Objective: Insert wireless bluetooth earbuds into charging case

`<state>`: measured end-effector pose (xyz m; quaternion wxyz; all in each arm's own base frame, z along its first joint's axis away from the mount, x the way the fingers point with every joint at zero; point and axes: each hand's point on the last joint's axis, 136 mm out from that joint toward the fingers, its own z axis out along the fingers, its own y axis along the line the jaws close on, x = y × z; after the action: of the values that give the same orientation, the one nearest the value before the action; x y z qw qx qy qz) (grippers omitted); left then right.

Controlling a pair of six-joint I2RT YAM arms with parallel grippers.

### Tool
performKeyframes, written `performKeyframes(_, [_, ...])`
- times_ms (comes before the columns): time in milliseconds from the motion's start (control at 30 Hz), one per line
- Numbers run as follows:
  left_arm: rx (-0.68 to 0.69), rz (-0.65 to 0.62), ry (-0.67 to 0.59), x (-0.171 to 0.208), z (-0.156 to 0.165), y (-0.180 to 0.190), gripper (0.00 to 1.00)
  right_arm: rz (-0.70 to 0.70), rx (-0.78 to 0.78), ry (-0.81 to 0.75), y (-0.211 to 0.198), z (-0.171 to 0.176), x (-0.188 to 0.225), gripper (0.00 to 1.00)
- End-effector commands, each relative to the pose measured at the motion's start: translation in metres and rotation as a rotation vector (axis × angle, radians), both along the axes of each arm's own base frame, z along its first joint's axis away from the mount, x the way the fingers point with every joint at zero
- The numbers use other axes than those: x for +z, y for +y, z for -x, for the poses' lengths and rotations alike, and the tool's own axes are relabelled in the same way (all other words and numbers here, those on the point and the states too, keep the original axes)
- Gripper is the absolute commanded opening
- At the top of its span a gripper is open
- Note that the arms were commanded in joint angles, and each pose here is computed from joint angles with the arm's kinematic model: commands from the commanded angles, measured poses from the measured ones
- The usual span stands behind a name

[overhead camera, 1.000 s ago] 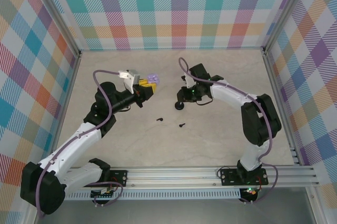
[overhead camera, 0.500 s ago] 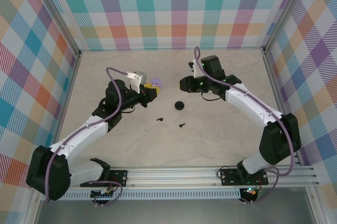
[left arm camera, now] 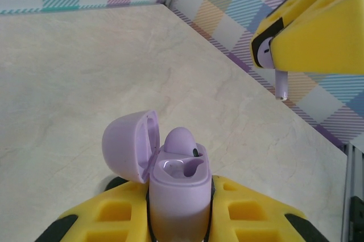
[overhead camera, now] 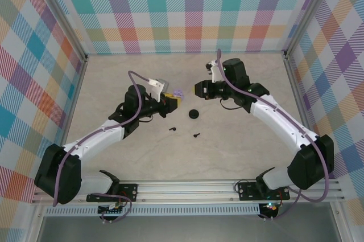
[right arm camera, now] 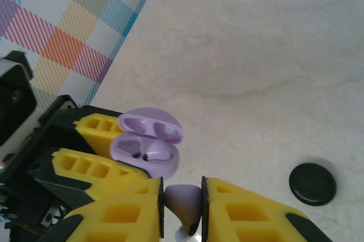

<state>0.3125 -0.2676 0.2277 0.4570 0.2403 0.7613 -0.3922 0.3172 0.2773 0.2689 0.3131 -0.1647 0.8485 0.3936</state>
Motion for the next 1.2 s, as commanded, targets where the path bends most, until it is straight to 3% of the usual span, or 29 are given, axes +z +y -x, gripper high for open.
performKeyframes(0, [-0.077, 0.03, -0.087, 0.026, 0.007, -0.013, 0.0, -0.012, 0.024, -0.113, 0.005, 0.005, 0.03, 0.23])
performKeyframes(400, [-0.181, 0.032, -0.195, 0.04, 0.032, -0.027, 0.0, 0.041, 0.041, -0.222, 0.021, 0.023, 0.051, 0.23])
performKeyframes(1167, [-0.184, 0.065, -0.233, 0.055, 0.038, -0.026, 0.0, 0.022, 0.05, -0.262, 0.035, 0.031, 0.054, 0.23])
